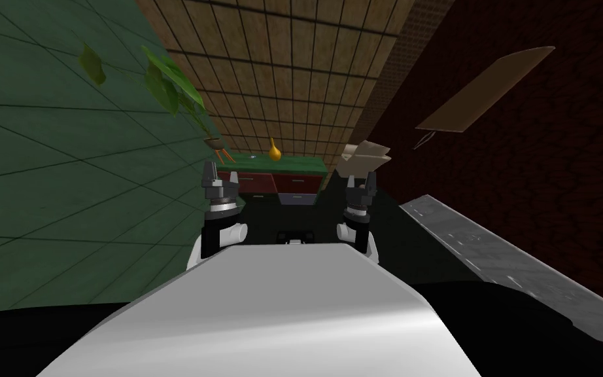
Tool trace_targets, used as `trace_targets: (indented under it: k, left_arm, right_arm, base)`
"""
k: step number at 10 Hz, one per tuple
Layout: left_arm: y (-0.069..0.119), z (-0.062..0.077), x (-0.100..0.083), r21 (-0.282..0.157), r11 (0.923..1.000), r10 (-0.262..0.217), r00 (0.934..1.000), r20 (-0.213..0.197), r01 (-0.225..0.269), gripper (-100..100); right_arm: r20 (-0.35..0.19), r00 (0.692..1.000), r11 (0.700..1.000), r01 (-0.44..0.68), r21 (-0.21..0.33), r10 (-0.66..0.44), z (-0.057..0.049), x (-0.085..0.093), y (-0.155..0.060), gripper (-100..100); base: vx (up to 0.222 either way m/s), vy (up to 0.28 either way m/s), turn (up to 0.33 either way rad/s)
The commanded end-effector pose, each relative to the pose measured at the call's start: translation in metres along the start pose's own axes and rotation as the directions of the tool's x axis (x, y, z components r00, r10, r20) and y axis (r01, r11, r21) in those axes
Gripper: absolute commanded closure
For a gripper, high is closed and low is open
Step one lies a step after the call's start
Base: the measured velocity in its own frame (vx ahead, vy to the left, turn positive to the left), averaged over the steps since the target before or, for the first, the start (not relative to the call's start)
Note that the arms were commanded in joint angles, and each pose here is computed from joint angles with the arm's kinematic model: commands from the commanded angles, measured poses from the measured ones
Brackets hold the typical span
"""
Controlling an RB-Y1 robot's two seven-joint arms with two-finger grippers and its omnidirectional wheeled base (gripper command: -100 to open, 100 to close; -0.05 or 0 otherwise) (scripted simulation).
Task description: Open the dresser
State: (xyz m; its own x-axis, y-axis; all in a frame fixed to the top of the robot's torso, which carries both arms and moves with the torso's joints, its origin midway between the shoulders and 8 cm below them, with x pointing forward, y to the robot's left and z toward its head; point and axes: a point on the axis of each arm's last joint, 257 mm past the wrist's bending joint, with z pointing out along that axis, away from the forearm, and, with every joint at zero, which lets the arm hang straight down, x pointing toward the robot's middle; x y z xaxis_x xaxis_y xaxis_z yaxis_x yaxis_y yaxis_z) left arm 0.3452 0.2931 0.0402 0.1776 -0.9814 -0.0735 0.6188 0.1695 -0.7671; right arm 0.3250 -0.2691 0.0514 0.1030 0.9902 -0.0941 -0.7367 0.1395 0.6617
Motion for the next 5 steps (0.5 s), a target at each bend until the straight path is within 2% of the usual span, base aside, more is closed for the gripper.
trace_targets:
  k: [1, 4, 5]
  left_arm:
    - [0.0, 0.0, 0.0, 0.0, 1.0, 0.0, 1.0, 0.0, 0.0, 0]
    - [-0.0001, 0.0, 0.0, 0.0, 1.0, 0.0, 1.0, 0.0, 0.0, 0]
    - [0.0041, -0.0004, 0.0037, -0.006, 0.9999, 0.012, 0.9996, -0.026, -0.012, -100]
  right_arm:
    - [0.0, 1.0, 1.0, 0.0, 0.0, 0.0, 0.0, 0.0, 0.0, 0]
    - [0.0, 1.0, 1.0, 0.0, 0.0, 0.0, 0.0, 0.0, 0.0, 0]
    - [0.0, 1.0, 1.0, 0.0, 0.0, 0.0, 0.0, 0.0, 0.0001, 0]
  base:
    - [0.0, 0.0, 0.0]
    - [0.0, 0.0, 0.0]
    - [0.017, -0.008, -0.008]
